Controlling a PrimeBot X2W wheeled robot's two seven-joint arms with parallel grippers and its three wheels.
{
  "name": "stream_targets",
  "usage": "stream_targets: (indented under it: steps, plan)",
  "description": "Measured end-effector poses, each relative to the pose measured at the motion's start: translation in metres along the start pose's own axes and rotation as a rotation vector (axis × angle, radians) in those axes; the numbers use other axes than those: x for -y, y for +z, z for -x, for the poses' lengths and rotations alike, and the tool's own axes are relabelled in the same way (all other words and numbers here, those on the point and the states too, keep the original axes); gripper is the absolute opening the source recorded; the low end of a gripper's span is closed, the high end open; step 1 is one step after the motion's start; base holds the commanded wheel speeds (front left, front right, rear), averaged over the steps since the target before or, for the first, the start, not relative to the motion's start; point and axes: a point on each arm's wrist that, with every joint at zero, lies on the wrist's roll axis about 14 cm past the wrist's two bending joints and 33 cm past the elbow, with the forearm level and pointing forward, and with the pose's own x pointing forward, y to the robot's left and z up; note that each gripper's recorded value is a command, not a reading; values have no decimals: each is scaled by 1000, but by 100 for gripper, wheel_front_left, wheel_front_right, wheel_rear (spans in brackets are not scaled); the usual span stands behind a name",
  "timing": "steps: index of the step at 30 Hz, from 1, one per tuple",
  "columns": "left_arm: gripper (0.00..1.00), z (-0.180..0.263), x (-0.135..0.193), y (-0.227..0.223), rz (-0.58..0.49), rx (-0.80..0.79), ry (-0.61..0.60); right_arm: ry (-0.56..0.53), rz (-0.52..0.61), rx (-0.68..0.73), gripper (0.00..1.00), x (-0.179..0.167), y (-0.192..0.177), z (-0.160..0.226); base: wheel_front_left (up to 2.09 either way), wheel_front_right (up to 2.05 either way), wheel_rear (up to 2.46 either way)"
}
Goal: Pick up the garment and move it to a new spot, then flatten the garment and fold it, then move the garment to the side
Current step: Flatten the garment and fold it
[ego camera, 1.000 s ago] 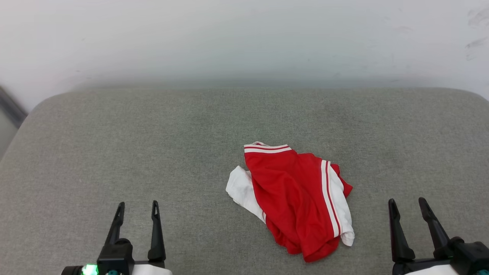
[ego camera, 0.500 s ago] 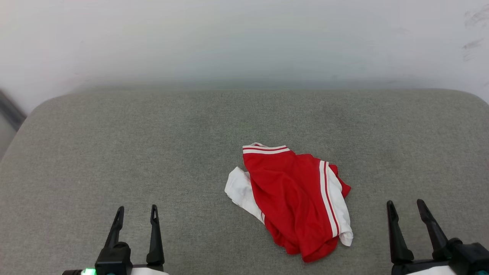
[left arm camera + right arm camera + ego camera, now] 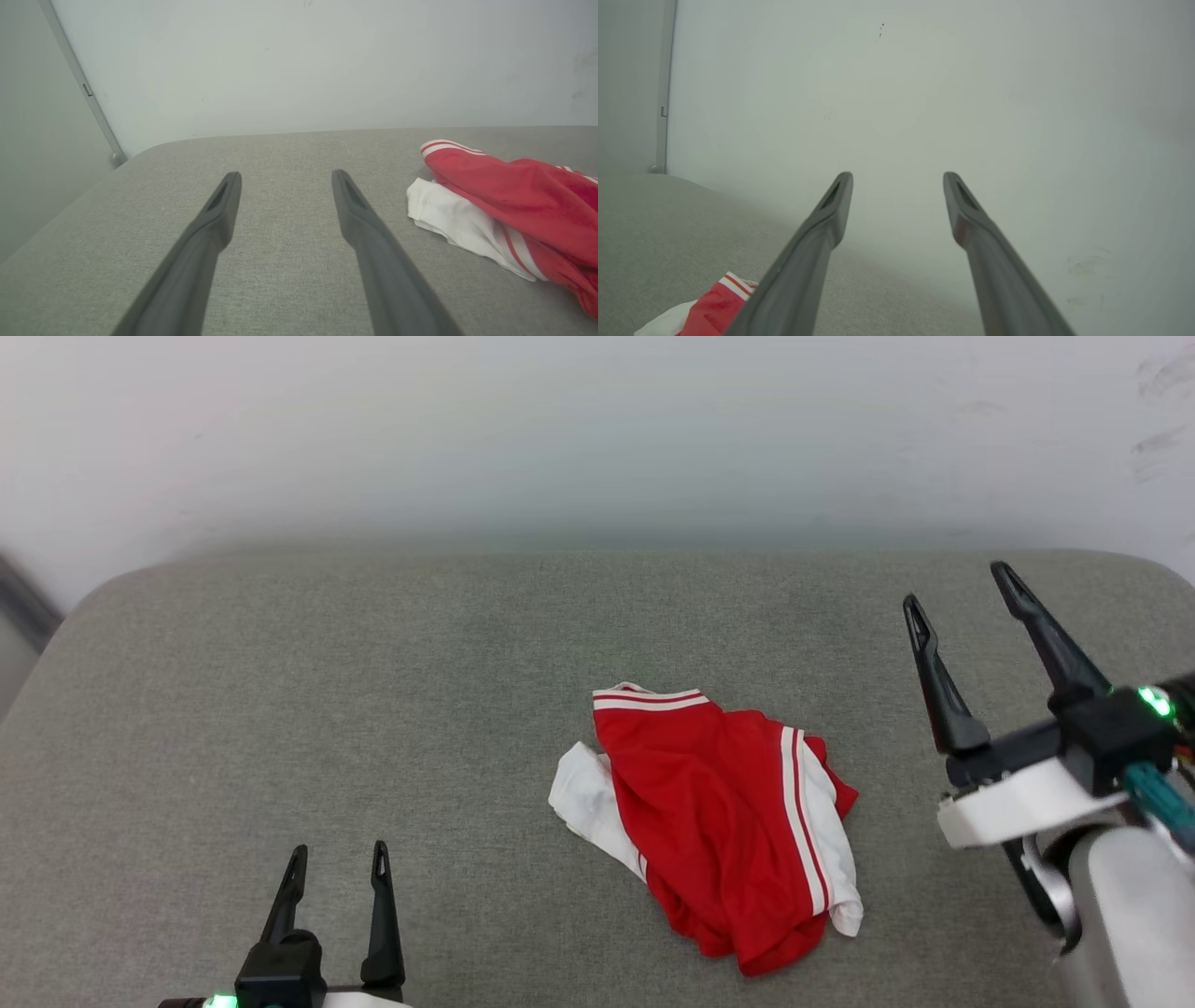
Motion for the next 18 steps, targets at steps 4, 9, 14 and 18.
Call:
stream_targets:
  steps: [4,9,14,18]
  plan:
    - [100,0,2,-2,2,-8,-5,101,30,-161,100,-4,-19,-25,0,0,0]
    - [100,-3,2,-6,6,-20,-2,299,2,-462,100,-33,-51,-24,0,0,0]
    - [100,-8,3,-9,10,-27,-8,466,26,-872,100,-42,-95,16,0,0,0]
    - [100,-13,3,-10,7,-29,-7,545,37,-1139,100,-38,-120,48,0,0,0]
